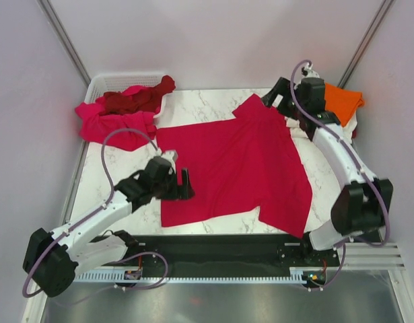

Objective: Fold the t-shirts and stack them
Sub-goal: Fold the tshirt

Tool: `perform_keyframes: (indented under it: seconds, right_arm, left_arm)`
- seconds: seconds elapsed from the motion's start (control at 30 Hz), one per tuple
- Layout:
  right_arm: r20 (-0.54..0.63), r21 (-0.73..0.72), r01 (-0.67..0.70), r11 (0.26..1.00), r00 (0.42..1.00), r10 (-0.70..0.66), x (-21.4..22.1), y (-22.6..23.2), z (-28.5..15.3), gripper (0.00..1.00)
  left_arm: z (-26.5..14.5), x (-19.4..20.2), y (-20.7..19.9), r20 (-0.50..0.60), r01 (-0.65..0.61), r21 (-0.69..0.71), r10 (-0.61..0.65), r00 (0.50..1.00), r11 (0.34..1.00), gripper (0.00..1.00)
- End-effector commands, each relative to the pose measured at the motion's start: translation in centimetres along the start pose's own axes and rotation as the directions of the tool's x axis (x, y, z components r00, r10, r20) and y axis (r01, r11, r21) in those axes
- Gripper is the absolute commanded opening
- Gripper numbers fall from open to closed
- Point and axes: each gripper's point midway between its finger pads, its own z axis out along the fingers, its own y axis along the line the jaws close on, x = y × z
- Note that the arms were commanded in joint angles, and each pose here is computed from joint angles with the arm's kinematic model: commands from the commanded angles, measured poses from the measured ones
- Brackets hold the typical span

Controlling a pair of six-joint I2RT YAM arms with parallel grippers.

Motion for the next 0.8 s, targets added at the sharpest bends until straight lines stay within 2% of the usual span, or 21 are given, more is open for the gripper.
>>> perform_keyframes:
  seconds: [0.0,0.03,0.1,0.13,0.23,0.4,0.67,0.7,0.73,0.77]
  right_arm:
    - [-0.071,0.014,-0.043,0.999,0.996,0.044,4.6,-1.4,-2.6,0.98]
    - [-0.115,0.043,-0.042,0.998,0.992,0.047,7.3,-2.7,-3.1,0.98]
    - [-0.103,0.027,-0.033,0.999,0.994,0.035,8.1,-2.7,-5.3,0.98]
    - [-0.141,0.029,-0.030,0.999,0.989,0.034,10.2,-3.3,-5.9,0.98]
    - [-0.172,0.017,0.010,1.000,0.985,-0.007,12.2,-3.8,-7.8,0.98]
    - [-0.216,0.013,0.055,0.998,0.975,-0.051,14.4,-4.5,-9.7,0.98]
    - [-0.278,0.011,0.070,0.997,0.958,-0.064,17.3,-5.6,-10.1,0.98]
    - [-0.283,0.010,0.070,0.997,0.957,-0.065,17.5,-5.7,-10.0,0.98]
    - [-0.290,0.008,0.074,0.997,0.955,-0.069,17.7,-5.8,-10.0,0.98]
    - [-0.294,0.009,0.075,0.997,0.953,-0.069,17.8,-5.9,-9.9,0.98]
  left_arm:
    - [0.7,6.3,1.0,-0.151,0.087,-0.048,-0.093,0.984,0.995,0.90]
    - [0.7,7.6,0.5,-0.183,0.052,-0.035,-0.057,0.982,0.998,0.90]
    - [0.5,8.7,-0.1,-0.208,0.015,-0.012,-0.017,0.978,1.000,0.90]
    - [0.4,8.6,-0.3,-0.204,0.012,-0.005,-0.013,0.979,1.000,0.90]
    - [-0.4,7.7,-1.0,-0.158,0.016,0.037,-0.010,0.987,0.999,0.90]
    - [-0.7,7.8,-1.4,-0.151,0.005,0.059,0.004,0.989,0.998,0.90]
    - [1.4,9.0,0.2,-0.246,0.011,-0.050,-0.023,0.969,0.999,0.90]
    - [1.4,9.1,1.3,-0.229,0.092,-0.134,-0.122,0.966,0.987,0.93]
    - [-1.2,9.6,10.0,-0.044,0.197,-0.578,-0.272,0.961,0.792,0.98]
    - [-1.1,9.6,10.1,-0.046,0.194,-0.576,-0.268,0.962,0.794,0.97]
